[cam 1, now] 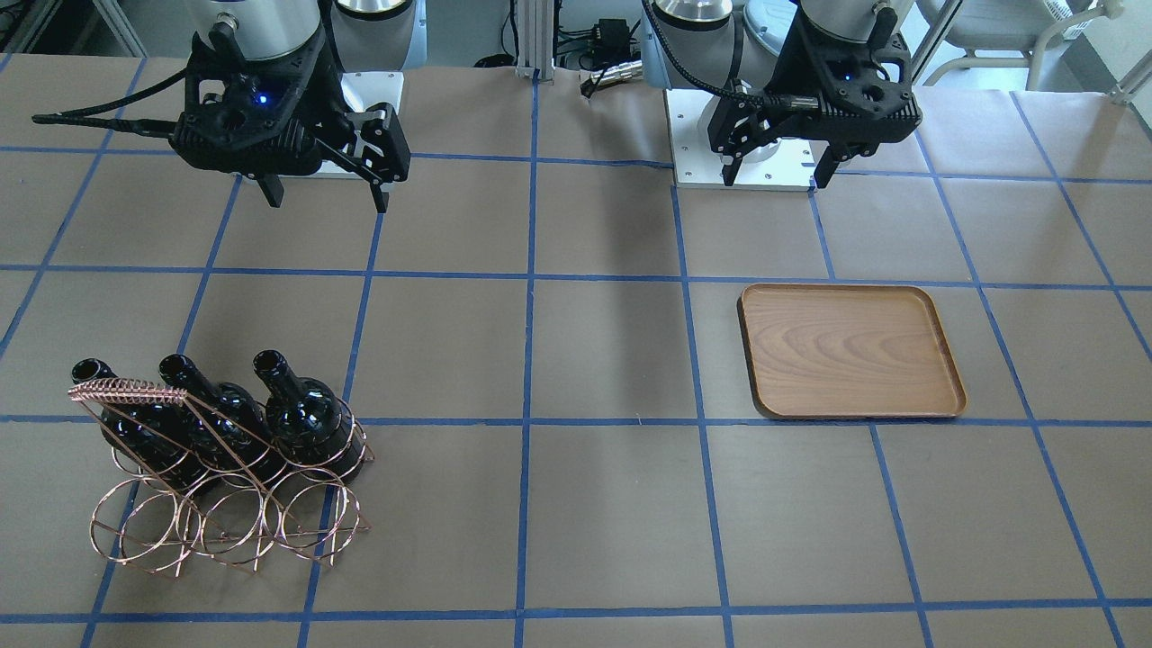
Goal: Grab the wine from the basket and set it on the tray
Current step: 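Lower the right gripper over the middle bottle in the copper rack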
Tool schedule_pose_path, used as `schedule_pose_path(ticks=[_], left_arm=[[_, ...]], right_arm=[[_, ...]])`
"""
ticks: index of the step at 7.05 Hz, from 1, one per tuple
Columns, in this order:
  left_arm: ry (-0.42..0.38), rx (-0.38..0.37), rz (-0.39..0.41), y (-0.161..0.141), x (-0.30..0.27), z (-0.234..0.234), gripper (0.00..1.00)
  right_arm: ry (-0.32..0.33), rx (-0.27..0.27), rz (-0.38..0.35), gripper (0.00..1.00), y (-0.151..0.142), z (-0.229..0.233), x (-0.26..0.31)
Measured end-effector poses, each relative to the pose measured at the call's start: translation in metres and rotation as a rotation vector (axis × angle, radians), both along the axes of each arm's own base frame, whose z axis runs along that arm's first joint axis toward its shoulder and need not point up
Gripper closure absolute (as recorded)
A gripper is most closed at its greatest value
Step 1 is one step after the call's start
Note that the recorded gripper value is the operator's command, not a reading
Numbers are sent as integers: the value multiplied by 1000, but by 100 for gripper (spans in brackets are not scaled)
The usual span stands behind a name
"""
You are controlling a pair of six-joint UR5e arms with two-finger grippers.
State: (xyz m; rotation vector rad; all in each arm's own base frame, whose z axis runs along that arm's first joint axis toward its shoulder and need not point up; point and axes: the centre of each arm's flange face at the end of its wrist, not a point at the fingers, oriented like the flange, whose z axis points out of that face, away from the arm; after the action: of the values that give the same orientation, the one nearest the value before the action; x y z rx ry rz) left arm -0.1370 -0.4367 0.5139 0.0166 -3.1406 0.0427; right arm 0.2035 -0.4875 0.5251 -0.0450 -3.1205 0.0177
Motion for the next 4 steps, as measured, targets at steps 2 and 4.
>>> schedule_pose_path(ticks=[2,4], left_arm=[[0,1,0,0,0,0,0],[-1,3,0,0,0,-1,0]], right_arm=[[-1,-3,6,0,-2,-1,0],[1,-15,54,0,-9,-4,-2]])
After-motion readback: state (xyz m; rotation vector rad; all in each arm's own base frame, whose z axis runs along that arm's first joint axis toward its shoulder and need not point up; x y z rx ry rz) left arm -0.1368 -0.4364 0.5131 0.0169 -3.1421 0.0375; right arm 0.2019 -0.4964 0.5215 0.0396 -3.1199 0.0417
